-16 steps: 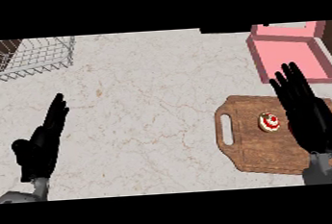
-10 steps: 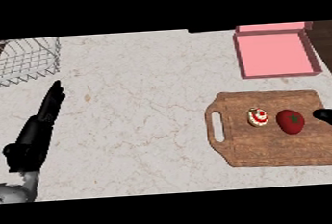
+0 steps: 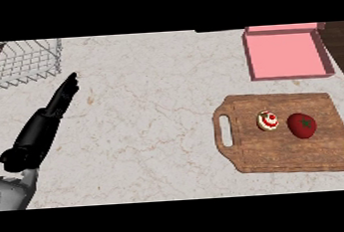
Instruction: Pick the cupcake from the cutting board and place it in the cardboard box
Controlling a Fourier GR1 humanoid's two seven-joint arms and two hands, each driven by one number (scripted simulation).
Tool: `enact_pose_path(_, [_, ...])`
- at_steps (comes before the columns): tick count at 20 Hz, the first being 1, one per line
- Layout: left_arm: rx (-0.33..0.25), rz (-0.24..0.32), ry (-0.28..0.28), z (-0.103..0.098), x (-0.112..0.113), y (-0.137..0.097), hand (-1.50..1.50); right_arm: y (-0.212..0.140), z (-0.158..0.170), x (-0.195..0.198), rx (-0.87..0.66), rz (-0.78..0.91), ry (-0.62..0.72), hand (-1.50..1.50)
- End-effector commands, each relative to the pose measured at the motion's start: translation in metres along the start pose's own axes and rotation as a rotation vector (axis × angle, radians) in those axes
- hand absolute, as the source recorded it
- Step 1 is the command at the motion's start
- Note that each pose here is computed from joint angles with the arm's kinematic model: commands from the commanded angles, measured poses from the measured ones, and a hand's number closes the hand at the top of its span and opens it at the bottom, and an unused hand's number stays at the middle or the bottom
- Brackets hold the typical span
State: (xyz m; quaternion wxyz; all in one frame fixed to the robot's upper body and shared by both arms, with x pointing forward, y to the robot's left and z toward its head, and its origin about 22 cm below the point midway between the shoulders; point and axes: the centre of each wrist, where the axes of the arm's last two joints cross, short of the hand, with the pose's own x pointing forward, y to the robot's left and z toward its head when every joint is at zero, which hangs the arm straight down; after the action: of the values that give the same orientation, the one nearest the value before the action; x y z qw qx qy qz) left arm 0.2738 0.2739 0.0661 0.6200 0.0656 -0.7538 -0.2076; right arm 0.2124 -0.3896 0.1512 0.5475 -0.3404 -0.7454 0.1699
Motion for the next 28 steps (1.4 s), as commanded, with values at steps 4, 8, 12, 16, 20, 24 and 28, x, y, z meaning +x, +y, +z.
enact_pose_path(4, [-0.049, 0.007, -0.033, -0.008, 0.001, 0.005, 0.0, -0.007, 0.006, 0.023, 0.173, 0.273, -0.064, -1.5])
enact_pose_path(8, [-0.059, 0.008, -0.038, -0.014, 0.005, 0.001, 0.0, -0.005, -0.003, 0.049, 0.356, 0.448, 0.033, -1.5])
enact_pose_path(12, [-0.07, 0.021, -0.038, -0.021, 0.003, 0.002, 0.0, 0.019, 0.005, 0.066, 0.524, 0.559, 0.086, -1.5])
enact_pose_path(16, [-0.076, 0.027, -0.057, -0.015, 0.002, 0.002, 0.0, 0.041, -0.008, 0.096, 0.586, 0.666, 0.14, -1.5])
enact_pose_path(20, [-0.087, -0.013, -0.041, -0.026, -0.002, -0.007, 0.0, 0.077, -0.007, 0.121, 0.615, 0.709, 0.199, -1.5])
enact_pose_path(24, [-0.084, 0.001, -0.03, -0.009, 0.003, 0.008, 0.0, 0.09, -0.017, 0.135, 0.676, 0.752, 0.261, -1.5])
enact_pose_path(28, [-0.064, 0.01, -0.026, -0.012, -0.003, -0.018, 0.0, 0.129, -0.009, 0.14, 0.7, 0.722, 0.294, -1.5])
